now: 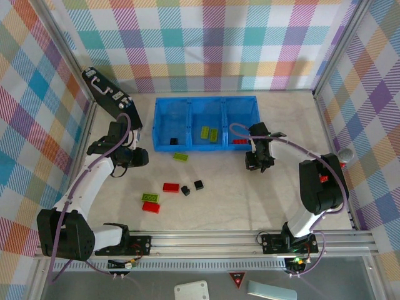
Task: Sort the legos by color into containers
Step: Pick up the lego from the middle-right of the table.
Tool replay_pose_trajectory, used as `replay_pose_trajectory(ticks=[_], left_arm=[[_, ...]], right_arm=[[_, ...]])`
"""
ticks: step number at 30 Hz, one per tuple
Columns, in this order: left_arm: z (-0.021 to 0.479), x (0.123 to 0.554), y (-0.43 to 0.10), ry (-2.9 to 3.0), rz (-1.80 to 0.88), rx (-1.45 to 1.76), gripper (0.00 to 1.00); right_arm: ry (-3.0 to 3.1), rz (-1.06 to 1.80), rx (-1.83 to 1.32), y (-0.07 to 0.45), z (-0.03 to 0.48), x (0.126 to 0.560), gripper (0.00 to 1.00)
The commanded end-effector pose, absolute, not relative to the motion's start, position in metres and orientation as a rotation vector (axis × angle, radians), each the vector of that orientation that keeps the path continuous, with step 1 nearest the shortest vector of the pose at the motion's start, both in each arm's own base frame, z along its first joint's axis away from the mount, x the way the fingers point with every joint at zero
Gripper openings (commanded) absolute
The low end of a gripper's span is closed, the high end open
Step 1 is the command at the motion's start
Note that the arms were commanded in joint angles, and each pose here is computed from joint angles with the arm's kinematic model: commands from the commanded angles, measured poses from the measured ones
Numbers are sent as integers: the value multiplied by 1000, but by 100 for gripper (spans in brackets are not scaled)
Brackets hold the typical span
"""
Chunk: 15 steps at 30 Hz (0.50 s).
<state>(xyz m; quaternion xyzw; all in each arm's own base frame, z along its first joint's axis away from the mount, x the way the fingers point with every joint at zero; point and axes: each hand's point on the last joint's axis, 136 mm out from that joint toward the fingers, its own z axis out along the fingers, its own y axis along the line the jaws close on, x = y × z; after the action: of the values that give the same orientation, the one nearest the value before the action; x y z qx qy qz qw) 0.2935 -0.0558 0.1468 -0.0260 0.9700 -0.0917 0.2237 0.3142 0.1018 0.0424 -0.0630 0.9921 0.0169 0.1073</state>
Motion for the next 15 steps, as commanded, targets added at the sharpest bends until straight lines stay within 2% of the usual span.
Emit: replay_pose_trajectory(ticks=[1, 15], left_arm=[[146, 292, -59, 2672, -248, -27, 40], [151, 293, -62, 2653, -269, -17, 40]], right_arm=[[2900, 84, -187, 105, 57, 320, 41], [2881, 125, -233, 131, 82, 311, 39]])
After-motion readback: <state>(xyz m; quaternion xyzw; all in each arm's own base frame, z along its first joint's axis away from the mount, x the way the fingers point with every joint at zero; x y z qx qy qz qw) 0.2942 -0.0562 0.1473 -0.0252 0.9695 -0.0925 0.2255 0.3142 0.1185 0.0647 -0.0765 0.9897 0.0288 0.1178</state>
